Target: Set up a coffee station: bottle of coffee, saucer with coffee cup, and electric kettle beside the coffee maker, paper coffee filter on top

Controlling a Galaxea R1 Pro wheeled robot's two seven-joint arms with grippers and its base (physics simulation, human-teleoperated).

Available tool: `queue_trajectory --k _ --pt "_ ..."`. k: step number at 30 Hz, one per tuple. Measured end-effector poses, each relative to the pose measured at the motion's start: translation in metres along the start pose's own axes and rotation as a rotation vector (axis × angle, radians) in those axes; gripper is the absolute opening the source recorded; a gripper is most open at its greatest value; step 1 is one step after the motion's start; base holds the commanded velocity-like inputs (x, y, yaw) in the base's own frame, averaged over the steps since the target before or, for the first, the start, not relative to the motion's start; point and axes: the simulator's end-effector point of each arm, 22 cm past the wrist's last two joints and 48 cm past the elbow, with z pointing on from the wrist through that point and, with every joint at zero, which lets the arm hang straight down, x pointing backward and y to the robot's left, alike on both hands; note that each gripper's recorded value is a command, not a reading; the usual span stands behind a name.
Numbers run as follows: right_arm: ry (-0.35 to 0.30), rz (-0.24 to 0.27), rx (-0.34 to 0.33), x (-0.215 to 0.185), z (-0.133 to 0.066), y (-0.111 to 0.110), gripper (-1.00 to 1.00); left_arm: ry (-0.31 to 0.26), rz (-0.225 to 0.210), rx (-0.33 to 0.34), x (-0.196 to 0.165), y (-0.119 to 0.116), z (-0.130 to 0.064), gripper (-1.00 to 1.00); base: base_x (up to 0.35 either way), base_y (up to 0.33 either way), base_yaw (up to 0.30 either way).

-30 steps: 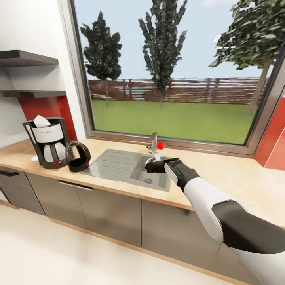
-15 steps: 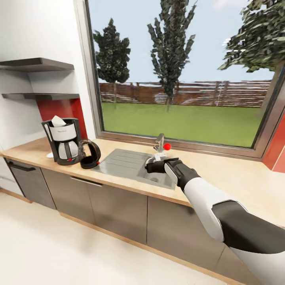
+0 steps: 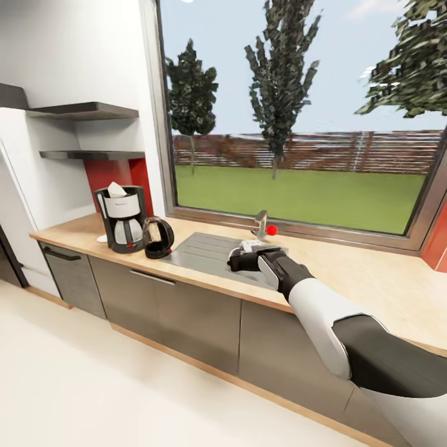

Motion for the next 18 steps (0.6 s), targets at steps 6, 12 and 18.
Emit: queue_trajectory --k 6,12,18 --pt "-0.008 -0.004 0.001 -0.0048 -0.004 0.0015 -1.0 -0.007 -0.002 0.001 -0.0028 -0.0005 0.0003 1.0 -0.003 0.0 0.11" --pt "-0.01 -0.005 0.001 -0.0057 -0.0047 0.0018 -1.0 -0.009 -0.002 0.001 -0.0036 -0.0005 0.0004 1.0 0.0 0.0 0.016" --pt "-0.01 -0.005 0.001 -0.0058 -0.0048 0.0018 -1.0 -0.009 -0.002 0.001 -0.0035 -0.0006 0.0004 1.0 0.0 0.0 0.0"
